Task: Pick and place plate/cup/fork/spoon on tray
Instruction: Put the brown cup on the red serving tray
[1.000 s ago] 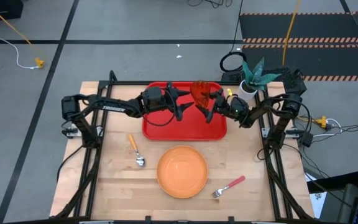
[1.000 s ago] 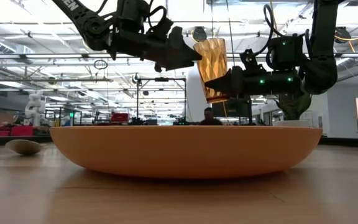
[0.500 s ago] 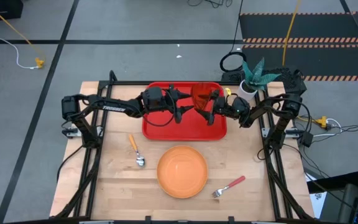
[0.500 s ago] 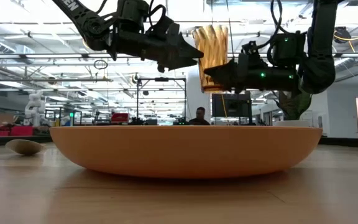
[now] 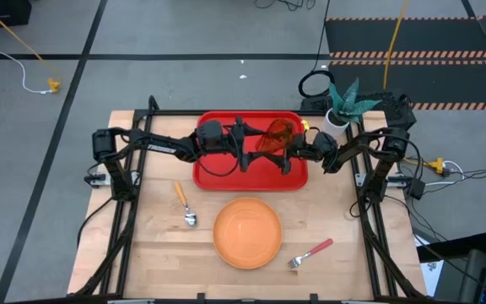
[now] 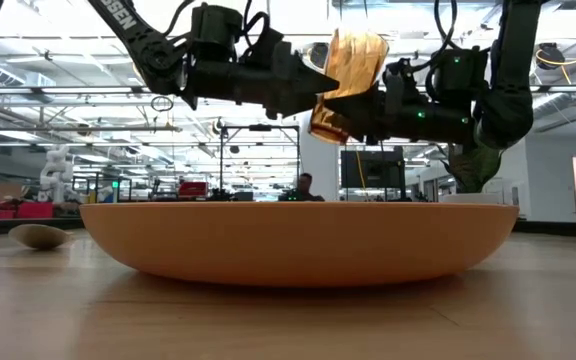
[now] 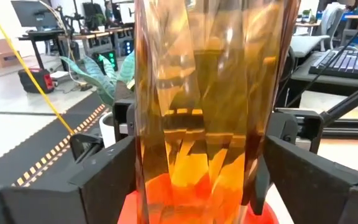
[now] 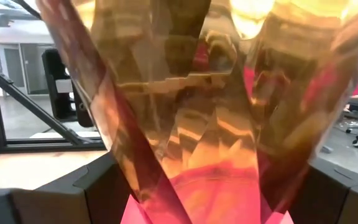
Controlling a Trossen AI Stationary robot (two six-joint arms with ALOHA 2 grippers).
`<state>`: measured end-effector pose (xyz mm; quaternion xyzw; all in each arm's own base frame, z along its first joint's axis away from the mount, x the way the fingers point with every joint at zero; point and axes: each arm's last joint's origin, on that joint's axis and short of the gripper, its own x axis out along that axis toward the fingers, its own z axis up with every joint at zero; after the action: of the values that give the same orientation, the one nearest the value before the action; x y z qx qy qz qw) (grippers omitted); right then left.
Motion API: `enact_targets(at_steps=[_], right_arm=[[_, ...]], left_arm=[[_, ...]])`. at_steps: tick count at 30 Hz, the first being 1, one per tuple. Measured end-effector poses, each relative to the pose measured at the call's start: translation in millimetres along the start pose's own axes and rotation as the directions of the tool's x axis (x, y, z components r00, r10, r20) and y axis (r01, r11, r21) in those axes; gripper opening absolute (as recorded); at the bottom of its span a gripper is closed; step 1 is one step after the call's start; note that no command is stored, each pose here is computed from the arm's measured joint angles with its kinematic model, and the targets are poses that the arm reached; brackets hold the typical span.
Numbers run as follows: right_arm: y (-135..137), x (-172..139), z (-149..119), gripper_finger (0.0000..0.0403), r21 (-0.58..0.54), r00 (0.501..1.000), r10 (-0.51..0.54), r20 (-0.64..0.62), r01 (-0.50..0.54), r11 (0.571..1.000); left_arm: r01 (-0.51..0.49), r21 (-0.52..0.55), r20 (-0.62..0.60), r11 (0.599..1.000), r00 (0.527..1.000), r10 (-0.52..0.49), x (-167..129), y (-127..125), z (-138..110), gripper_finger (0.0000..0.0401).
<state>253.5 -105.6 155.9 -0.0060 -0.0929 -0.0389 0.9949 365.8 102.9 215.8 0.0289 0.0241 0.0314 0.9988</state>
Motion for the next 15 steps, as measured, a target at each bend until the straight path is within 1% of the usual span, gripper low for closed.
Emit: enact_targets(at_steps=[8,15], right_arm=[[0,0,0,0.0325,0.001,1.0,-0.004,0.0,0.004,1.0],[5,9,4,0.0325,0.003,1.0,0.001,0.021,-0.001,1.0]], left_arm=[[0.004,0.021,-0.026,1.0,1.0,-0.004,0,2,-3,0.0349],[0.005,0.053,-0.031,0.999,1.0,-0.004,10,2,-10,0.035]])
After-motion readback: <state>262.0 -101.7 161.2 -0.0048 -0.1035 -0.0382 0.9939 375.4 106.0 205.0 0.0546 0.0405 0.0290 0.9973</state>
